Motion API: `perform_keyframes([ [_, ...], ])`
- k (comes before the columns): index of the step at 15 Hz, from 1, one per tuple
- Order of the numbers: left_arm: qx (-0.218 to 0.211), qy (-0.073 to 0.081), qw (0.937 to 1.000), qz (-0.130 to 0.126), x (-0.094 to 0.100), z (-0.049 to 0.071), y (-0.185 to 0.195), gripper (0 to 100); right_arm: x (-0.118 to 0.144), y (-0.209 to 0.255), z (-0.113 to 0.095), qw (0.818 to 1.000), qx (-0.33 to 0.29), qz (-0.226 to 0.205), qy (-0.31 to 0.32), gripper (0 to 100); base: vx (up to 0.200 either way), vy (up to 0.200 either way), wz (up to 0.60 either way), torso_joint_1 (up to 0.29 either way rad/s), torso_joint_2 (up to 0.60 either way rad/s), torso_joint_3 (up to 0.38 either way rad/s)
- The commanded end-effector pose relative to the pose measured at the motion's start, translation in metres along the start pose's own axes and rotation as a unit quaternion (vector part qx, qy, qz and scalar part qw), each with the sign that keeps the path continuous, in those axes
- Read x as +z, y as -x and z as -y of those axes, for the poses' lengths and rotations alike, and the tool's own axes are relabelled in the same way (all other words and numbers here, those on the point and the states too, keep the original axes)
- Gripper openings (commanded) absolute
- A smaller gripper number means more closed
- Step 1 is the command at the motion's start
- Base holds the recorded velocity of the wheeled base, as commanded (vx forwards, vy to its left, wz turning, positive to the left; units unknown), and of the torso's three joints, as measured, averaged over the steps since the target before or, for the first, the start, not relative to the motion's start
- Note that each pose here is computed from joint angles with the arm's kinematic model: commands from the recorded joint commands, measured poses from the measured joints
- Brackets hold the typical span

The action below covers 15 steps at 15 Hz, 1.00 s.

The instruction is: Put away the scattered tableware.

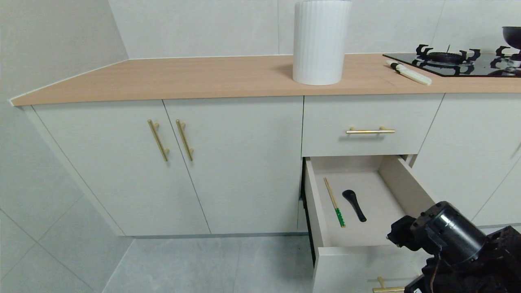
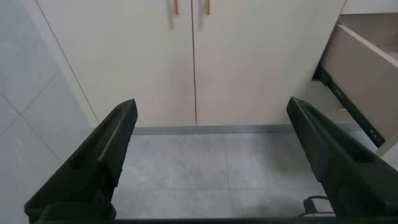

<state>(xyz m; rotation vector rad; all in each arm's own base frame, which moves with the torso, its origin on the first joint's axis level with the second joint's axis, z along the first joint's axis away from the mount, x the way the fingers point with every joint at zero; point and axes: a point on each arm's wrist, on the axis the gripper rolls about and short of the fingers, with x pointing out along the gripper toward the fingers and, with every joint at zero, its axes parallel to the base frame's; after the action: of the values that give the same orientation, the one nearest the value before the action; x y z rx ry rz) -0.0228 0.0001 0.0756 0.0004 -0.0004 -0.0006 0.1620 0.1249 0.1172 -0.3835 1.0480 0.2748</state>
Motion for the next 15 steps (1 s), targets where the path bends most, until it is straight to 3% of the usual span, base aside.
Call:
perform_keyframes([
  [1, 0.0, 0.0, 1.0, 0.001, 0.0, 0.0, 0.0, 100, -0.002, -0.012, -0.005, 1.0, -0.005, -0.028, 0.011, 100, 0.0, 0.0, 0.0, 0.0, 0.0, 0.0],
  [11, 0.0, 0.0, 1.0, 0.001, 0.0, 0.0, 0.0, 100, 0.019, -0.036, 0.013, 0.997, -0.031, -0.047, -0.044, 100, 0.0, 0.0, 0.0, 0.0, 0.0, 0.0],
  [15, 0.0, -0.001, 1.0, 0.001, 0.0, 0.0, 0.0, 100, 0.036, -0.044, 0.02, 0.993, -0.041, -0.04, -0.104, 100, 0.0, 0.0, 0.0, 0.0, 0.0, 0.0],
])
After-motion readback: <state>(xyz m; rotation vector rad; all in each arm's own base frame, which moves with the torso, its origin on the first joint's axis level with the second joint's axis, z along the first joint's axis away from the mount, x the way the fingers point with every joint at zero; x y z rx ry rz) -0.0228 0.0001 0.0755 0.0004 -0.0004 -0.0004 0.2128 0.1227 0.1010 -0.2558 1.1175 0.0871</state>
